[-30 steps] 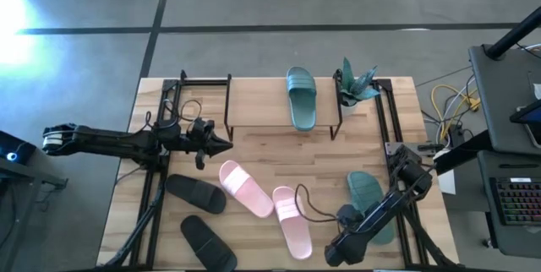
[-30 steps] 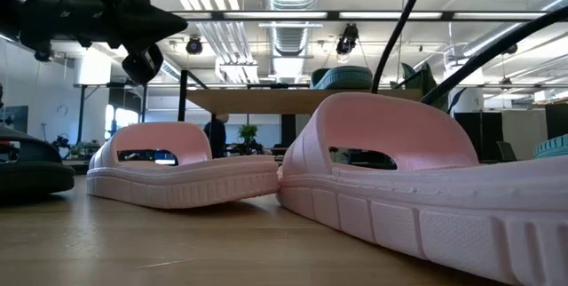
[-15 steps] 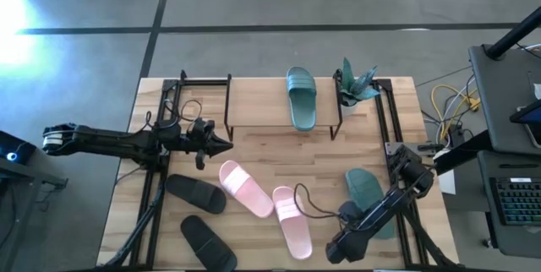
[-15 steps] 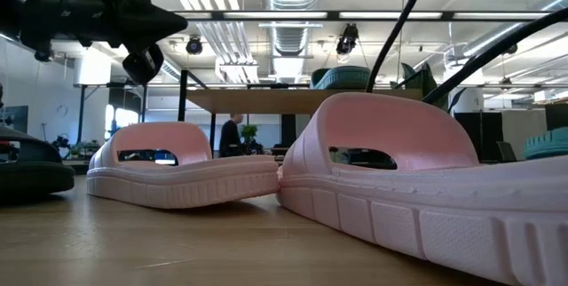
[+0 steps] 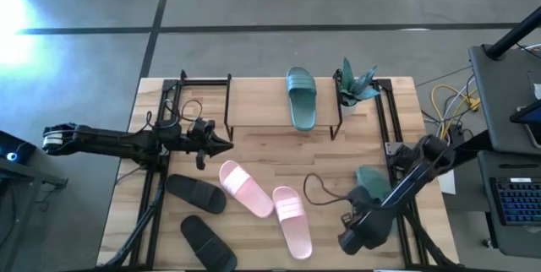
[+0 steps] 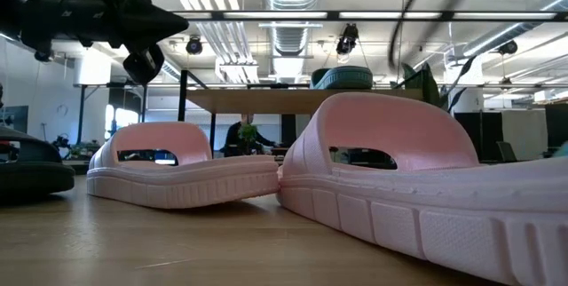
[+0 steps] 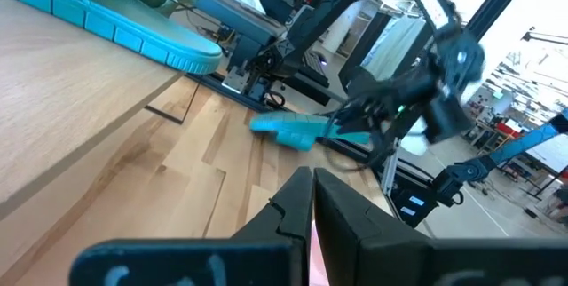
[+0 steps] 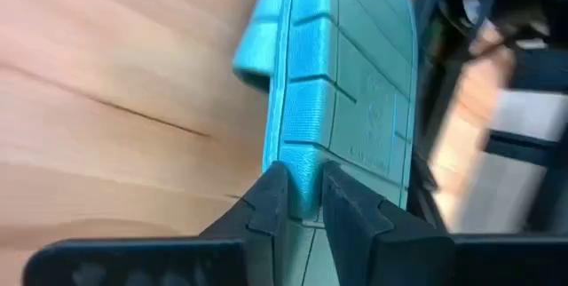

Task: Pick and place slides into the shelf
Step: Put the green slide on the shelf

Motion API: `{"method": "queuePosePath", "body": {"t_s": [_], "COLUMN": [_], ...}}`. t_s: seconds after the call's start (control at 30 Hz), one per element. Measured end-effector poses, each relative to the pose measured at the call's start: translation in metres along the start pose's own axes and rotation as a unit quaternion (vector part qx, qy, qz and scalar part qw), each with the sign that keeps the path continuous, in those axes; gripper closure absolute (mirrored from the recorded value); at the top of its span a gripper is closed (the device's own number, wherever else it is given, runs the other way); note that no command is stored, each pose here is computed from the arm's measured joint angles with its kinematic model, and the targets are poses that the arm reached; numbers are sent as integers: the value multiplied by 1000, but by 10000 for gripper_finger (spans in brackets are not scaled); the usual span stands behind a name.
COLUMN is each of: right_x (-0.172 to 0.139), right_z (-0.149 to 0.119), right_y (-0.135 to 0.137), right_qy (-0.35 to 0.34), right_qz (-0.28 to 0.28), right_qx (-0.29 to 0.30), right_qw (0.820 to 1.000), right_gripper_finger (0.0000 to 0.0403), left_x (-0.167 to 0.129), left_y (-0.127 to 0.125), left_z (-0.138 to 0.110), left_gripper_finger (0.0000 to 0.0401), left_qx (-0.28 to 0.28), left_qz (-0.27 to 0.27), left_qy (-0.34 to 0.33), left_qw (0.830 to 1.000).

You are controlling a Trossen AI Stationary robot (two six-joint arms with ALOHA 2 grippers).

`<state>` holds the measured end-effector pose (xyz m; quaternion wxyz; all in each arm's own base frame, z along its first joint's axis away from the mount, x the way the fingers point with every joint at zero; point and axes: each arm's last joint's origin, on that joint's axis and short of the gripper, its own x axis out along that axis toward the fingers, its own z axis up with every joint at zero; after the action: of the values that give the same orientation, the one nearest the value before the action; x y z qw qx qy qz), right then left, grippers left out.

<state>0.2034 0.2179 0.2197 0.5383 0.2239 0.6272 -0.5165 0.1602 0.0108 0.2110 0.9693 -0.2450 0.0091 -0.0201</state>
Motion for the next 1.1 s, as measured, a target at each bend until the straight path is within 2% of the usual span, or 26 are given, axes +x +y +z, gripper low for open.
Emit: {"method": "queuePosePath", "body": {"t_s": [0.07, 0.13, 0.2, 0.27, 0.37, 0.43, 0.47, 0.6, 0.67, 0.77, 0.93, 1.1], "right_x": [-17, -37, -55, -70, -82, -85, -85, -78, -73, -70, -68, -56], "right_z": [5, 11, 17, 22, 29, 32, 33, 33, 30, 26, 28, 38], "right_y": [-8, -17, -29, -42, -59, -66, -68, -61, -51, -35, 3, 35], "right_qy": [-22, -52, -89, -126, -171, -173, -161, -90, -63, -37, 2, 16], "right_qz": [67, 158, 245, 320, 386, 402, 397, 336, 317, 311, 347, 335], "right_qx": [18, 49, 88, 132, 191, 206, 203, 160, 144, 138, 120, 101], "right_qw": [997, 985, 962, 930, 886, 875, 880, 924, 935, 940, 930, 937], "right_gripper_finger": [366, 381, 393, 396, 396, 396, 396, 395, 395, 395, 395, 394], "left_x": [0, 0, 0, 0, 0, 0, 0, 0, 0, 0, 1, 6], "left_y": [0, 0, 0, 0, 1, 1, 1, 1, 1, 2, 4, 6], "left_z": [0, 0, 0, 0, -1, -1, -1, -1, -1, -3, -8, -15], "left_gripper_finger": [401, 401, 401, 401, 401, 401, 401, 401, 401, 401, 401, 401], "left_qx": [0, 0, 0, 0, 0, 0, 0, 0, 0, -3, -29, -48], "left_qz": [1, 1, 1, 1, 2, 2, 2, 2, 2, 4, 7, -19], "left_qy": [1, 0, 0, 0, 1, 2, 2, 2, 2, 8, 24, 66], "left_qw": [1000, 1000, 1000, 1000, 1000, 1000, 1000, 1000, 1000, 1000, 999, 996]}}
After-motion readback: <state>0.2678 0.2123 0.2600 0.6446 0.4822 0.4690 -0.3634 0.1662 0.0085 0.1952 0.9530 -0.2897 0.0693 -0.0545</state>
